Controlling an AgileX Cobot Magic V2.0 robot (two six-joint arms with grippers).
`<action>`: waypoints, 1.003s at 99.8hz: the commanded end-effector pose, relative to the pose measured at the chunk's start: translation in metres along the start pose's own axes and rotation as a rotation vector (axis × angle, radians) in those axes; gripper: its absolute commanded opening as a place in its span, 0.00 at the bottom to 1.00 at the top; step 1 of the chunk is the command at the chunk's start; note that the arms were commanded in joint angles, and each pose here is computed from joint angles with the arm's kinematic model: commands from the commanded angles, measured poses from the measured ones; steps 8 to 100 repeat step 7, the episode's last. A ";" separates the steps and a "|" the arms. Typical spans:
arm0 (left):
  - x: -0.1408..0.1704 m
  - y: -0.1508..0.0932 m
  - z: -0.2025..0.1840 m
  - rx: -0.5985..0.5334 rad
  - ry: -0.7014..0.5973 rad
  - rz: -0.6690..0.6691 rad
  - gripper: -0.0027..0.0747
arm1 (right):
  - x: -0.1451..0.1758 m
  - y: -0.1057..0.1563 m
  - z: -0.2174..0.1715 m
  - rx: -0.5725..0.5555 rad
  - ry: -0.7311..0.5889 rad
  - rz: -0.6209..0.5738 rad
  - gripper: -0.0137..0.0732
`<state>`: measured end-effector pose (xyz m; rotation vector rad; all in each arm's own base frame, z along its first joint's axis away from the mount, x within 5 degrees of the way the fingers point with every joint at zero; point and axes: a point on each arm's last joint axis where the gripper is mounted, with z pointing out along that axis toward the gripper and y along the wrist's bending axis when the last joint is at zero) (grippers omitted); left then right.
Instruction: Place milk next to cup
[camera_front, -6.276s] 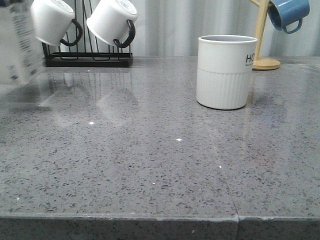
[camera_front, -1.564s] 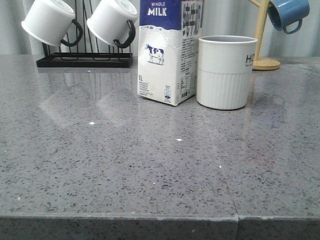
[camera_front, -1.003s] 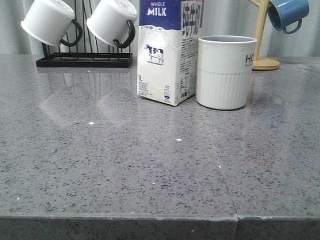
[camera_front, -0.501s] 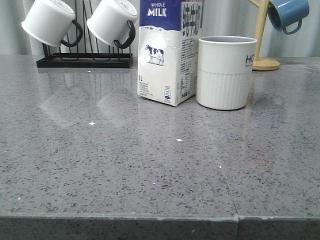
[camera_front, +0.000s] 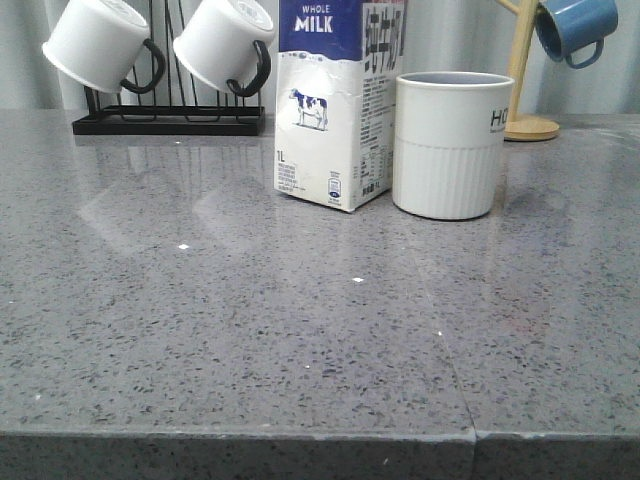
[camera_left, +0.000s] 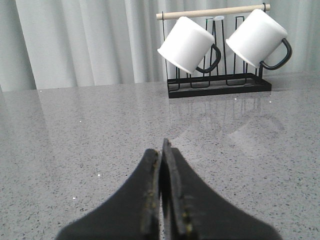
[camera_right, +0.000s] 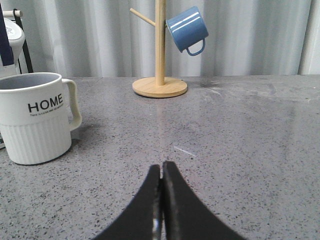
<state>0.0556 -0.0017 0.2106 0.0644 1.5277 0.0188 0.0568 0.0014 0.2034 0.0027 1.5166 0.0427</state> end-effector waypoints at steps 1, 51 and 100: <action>0.011 -0.001 0.000 -0.002 -0.046 -0.009 0.01 | -0.014 0.000 -0.003 0.001 -0.116 -0.011 0.08; 0.011 -0.001 0.000 -0.002 -0.046 -0.009 0.01 | -0.014 0.000 -0.003 0.001 -0.116 -0.011 0.08; 0.011 -0.001 0.000 -0.002 -0.046 -0.009 0.01 | -0.014 0.000 -0.003 0.001 -0.116 -0.011 0.08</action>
